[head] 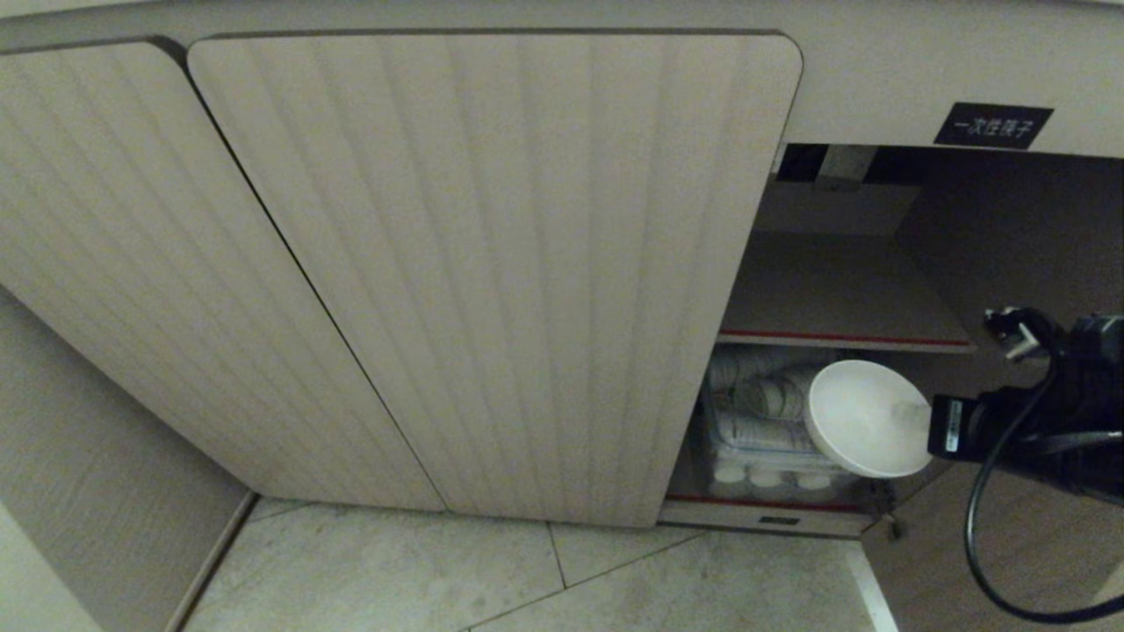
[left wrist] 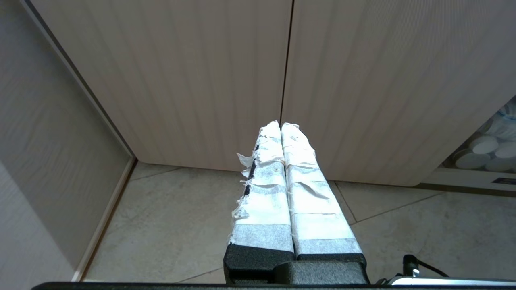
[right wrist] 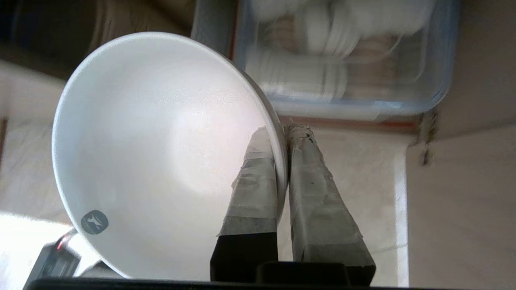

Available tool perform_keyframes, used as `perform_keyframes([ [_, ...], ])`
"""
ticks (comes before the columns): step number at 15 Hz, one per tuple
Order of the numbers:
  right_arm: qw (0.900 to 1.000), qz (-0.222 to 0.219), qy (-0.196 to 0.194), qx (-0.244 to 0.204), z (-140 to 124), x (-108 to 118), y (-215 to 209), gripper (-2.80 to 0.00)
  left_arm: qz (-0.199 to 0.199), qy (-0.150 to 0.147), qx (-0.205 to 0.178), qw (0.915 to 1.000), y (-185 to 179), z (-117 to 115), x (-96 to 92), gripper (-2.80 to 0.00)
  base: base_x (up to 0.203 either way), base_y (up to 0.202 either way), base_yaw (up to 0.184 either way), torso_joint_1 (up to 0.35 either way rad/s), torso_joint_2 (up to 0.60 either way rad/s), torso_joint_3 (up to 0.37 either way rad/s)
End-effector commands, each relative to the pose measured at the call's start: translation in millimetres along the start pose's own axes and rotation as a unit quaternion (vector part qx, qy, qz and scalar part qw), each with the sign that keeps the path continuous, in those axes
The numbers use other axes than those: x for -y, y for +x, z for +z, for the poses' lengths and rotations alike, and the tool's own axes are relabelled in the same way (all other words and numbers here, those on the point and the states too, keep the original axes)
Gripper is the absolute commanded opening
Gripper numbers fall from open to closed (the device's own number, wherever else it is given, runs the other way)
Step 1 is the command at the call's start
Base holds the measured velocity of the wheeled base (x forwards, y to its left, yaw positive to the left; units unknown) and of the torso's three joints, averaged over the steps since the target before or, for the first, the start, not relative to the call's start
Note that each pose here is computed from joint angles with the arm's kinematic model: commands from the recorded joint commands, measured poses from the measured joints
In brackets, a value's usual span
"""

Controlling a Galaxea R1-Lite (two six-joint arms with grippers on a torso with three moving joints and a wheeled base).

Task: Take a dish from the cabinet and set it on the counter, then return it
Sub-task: Place it on the table

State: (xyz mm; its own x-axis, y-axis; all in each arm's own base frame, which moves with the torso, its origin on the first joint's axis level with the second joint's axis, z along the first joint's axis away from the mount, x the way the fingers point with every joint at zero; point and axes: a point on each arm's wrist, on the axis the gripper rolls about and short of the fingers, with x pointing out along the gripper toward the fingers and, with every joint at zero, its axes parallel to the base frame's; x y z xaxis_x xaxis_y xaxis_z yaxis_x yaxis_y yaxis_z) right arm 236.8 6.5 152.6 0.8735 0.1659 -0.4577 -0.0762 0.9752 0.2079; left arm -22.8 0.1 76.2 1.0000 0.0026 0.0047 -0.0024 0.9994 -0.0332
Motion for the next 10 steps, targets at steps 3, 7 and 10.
perform_keyframes([
  [3, 1.000, 0.012, -0.004, -0.007, -19, -6, -23, -2.80, 0.000, 0.000, 0.001, 1.0000, 0, 0, 0.0, -2.80, 0.000, 0.000, 0.000, 0.000, 0.00, 0.000],
  [7, 0.999, 0.030, -0.013, -0.022, -37, -14, -38, -2.80, 0.000, 0.000, 0.001, 1.0000, 0, 0, 0.0, -2.80, 0.000, 0.000, 0.000, 0.000, 0.00, 0.000],
  [10, 0.998, 0.044, -0.022, -0.029, -47, -19, -52, -2.80, 0.000, 0.000, 0.000, 1.0000, 0, 0, 0.0, -2.80, 0.000, 0.000, 0.000, 0.000, 0.00, 0.000],
])
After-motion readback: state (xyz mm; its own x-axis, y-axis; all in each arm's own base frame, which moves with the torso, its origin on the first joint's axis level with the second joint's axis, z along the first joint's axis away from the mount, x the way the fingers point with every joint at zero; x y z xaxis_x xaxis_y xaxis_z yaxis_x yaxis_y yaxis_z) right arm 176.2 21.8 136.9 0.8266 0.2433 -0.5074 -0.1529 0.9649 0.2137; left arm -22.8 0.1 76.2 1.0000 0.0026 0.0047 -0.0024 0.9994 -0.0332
